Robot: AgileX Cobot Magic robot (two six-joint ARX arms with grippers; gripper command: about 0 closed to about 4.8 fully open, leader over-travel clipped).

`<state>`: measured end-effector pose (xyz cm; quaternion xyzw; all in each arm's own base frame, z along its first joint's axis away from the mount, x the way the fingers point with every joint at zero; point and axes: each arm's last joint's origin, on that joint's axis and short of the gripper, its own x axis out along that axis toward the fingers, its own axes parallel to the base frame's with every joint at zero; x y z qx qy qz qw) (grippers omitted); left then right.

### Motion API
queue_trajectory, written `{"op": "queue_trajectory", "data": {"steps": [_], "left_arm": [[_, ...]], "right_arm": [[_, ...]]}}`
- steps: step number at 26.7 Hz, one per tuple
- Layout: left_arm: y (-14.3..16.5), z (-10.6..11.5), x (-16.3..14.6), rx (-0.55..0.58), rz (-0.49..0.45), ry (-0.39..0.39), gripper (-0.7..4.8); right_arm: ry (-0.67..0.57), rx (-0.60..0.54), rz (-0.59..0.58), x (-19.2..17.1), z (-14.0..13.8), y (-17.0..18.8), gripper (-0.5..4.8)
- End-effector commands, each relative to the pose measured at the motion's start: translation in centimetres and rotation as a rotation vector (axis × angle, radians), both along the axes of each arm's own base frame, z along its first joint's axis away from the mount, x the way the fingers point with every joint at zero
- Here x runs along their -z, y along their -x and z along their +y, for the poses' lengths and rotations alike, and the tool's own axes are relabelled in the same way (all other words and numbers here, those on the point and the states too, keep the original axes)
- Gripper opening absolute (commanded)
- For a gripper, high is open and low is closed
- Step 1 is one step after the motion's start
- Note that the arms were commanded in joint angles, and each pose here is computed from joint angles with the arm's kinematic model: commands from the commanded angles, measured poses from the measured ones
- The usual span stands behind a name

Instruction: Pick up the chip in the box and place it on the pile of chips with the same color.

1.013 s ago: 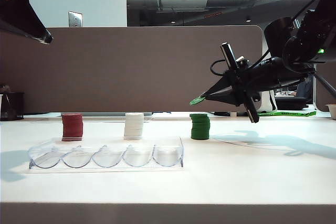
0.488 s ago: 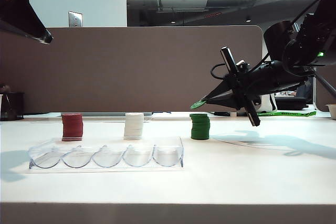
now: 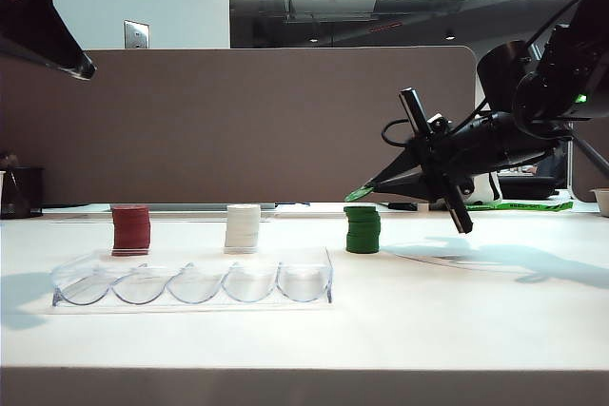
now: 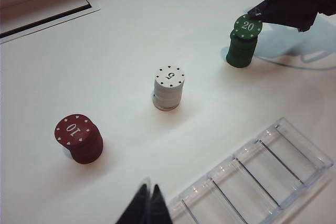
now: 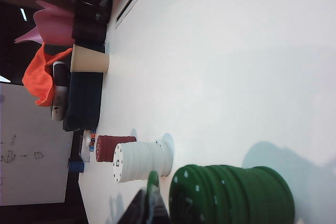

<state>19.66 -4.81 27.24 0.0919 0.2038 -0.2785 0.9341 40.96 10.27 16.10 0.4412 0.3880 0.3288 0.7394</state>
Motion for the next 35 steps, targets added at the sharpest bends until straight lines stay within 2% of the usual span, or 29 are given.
{"op": "queue_trajectory", "data": {"steps": [1, 27, 30, 35], "left_arm": [[0.00, -0.01, -0.20, 0.005, -0.008, 0.008, -0.06], [0.00, -0.01, -0.20, 0.005, -0.008, 0.008, -0.06], [0.00, -0.01, -0.20, 0.005, -0.008, 0.008, -0.06], [0.00, -0.01, -0.20, 0.005, -0.007, 0.008, -0.06]], "right_arm": [[-0.007, -0.004, -0.015, -0.33, 0.07, -0.07, -0.01], [0.004, 0.016, -0.020, 0.10, 0.02, -0.23, 0.00], [0.009, 0.011, -0.029, 0.08, 0.00, -0.24, 0.23], [0.010, 0.013, -0.031, 0.09, -0.16, -0.27, 0.23]]}}
